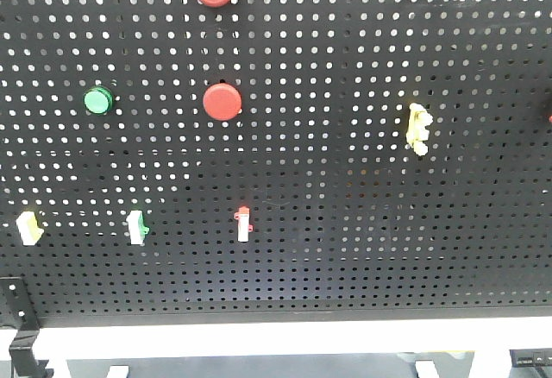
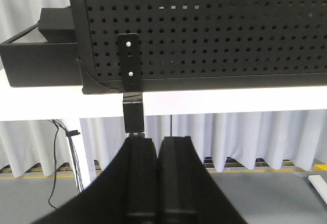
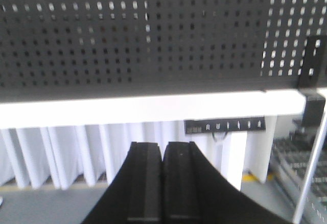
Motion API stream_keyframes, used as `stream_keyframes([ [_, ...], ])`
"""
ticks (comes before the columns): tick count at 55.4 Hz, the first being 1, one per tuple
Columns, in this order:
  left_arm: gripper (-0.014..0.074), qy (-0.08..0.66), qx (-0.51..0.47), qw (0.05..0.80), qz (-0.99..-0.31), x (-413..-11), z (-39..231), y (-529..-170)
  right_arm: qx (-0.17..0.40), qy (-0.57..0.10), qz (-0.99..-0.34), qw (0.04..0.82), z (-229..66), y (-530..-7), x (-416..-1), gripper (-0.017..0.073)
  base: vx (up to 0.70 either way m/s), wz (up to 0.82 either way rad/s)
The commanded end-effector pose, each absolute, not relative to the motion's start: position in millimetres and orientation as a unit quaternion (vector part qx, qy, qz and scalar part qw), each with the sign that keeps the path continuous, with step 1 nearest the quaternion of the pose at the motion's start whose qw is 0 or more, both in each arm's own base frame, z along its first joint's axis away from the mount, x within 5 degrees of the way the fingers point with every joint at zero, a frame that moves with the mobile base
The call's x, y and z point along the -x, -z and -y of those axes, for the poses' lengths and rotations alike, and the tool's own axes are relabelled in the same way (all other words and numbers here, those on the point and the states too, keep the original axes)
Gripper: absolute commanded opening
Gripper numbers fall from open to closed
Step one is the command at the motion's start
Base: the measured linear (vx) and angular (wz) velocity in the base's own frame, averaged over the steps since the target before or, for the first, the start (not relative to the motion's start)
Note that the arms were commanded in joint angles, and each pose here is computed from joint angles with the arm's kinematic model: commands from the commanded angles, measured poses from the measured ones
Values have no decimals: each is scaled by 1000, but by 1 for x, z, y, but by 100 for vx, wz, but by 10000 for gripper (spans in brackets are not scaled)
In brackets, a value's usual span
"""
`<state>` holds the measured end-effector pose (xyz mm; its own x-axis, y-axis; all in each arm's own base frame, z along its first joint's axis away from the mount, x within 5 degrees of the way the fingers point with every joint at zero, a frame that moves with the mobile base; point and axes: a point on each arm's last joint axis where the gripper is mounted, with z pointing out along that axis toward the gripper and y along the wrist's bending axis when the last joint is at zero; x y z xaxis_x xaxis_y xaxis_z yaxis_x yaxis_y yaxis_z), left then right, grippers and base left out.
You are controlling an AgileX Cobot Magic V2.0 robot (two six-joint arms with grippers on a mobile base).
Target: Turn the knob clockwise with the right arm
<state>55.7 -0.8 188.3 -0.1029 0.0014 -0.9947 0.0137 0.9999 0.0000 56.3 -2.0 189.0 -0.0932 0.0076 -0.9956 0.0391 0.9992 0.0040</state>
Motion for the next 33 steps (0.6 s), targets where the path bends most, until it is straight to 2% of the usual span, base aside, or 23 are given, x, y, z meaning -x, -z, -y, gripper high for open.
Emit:
stream_keyframes([
  [1,-6,8,-4,693,-721,-57,1,-187,-17,15,-727,686,2,-188,-56,-13,0,0],
  [33,-6,8,-4,693,-721,-57,1,-187,-17,15,-731,682,2,-187,-56,-12,0,0],
])
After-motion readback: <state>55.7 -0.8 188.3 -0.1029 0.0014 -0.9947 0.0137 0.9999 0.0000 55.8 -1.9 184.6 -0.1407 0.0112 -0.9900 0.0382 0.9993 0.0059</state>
